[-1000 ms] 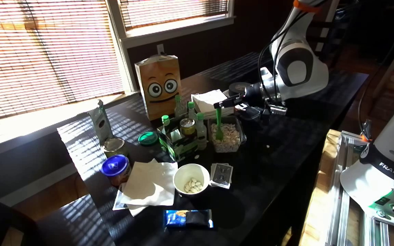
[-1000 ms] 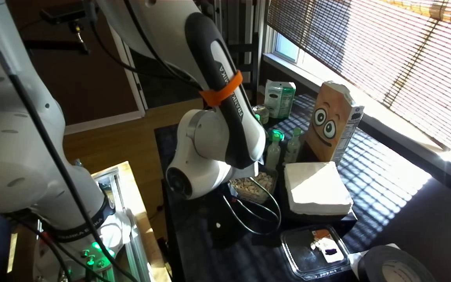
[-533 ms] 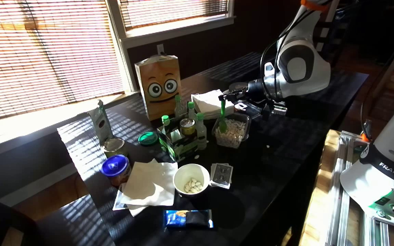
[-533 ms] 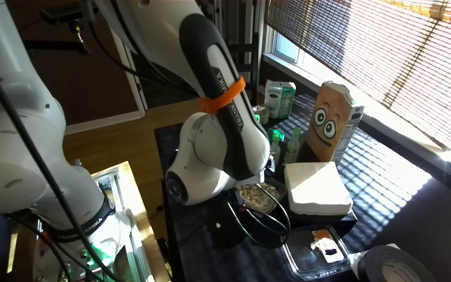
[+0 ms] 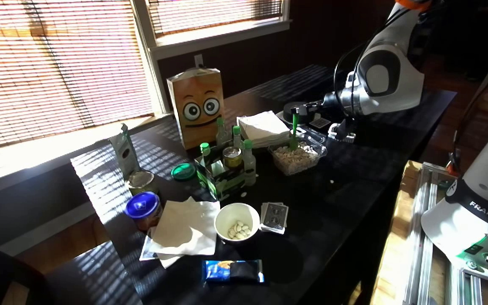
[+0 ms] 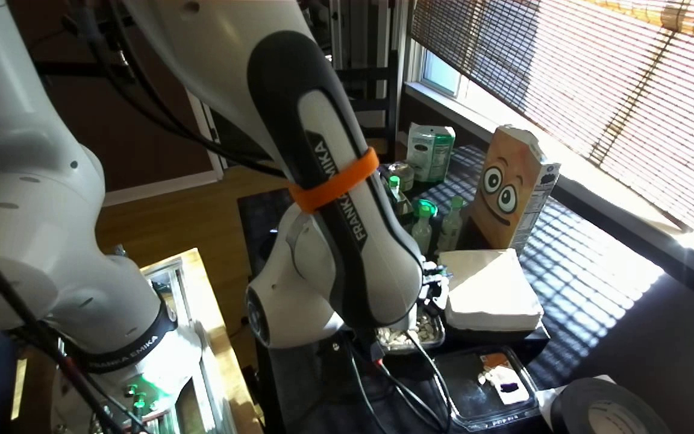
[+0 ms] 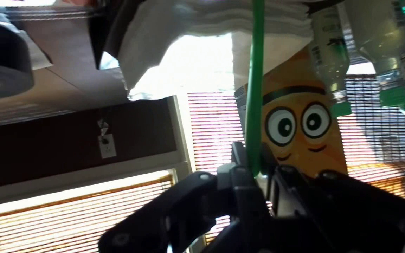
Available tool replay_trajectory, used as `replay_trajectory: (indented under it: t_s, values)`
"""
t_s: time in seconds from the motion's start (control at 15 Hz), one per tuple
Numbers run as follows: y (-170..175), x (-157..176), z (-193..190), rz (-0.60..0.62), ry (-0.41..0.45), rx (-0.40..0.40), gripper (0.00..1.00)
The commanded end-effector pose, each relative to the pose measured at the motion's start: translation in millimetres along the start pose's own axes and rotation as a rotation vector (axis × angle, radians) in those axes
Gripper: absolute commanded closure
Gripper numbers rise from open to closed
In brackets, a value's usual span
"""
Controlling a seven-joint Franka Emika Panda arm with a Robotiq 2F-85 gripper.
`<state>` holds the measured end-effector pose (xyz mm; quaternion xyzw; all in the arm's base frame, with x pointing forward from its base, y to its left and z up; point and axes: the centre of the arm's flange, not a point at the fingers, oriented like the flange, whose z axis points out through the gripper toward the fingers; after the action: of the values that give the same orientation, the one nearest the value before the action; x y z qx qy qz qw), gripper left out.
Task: Use the spoon to transfer some contents from the right bowl to the left bowl
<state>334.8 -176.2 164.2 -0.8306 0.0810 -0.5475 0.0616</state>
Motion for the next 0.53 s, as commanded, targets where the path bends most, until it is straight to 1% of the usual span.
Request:
replay_trajectory:
  t_s: [0.0, 0.33, 0.47]
  values:
    - [-1.1, -2.8, 0.9, 0.042, -0.01, -0.035, 0.97]
    - [-9.4, 1.8, 5.1, 0.121, 0.032, 0.032, 0.97]
    - [-8.6, 3.1, 4.5, 0.195, 0.052, 0.059, 0.97]
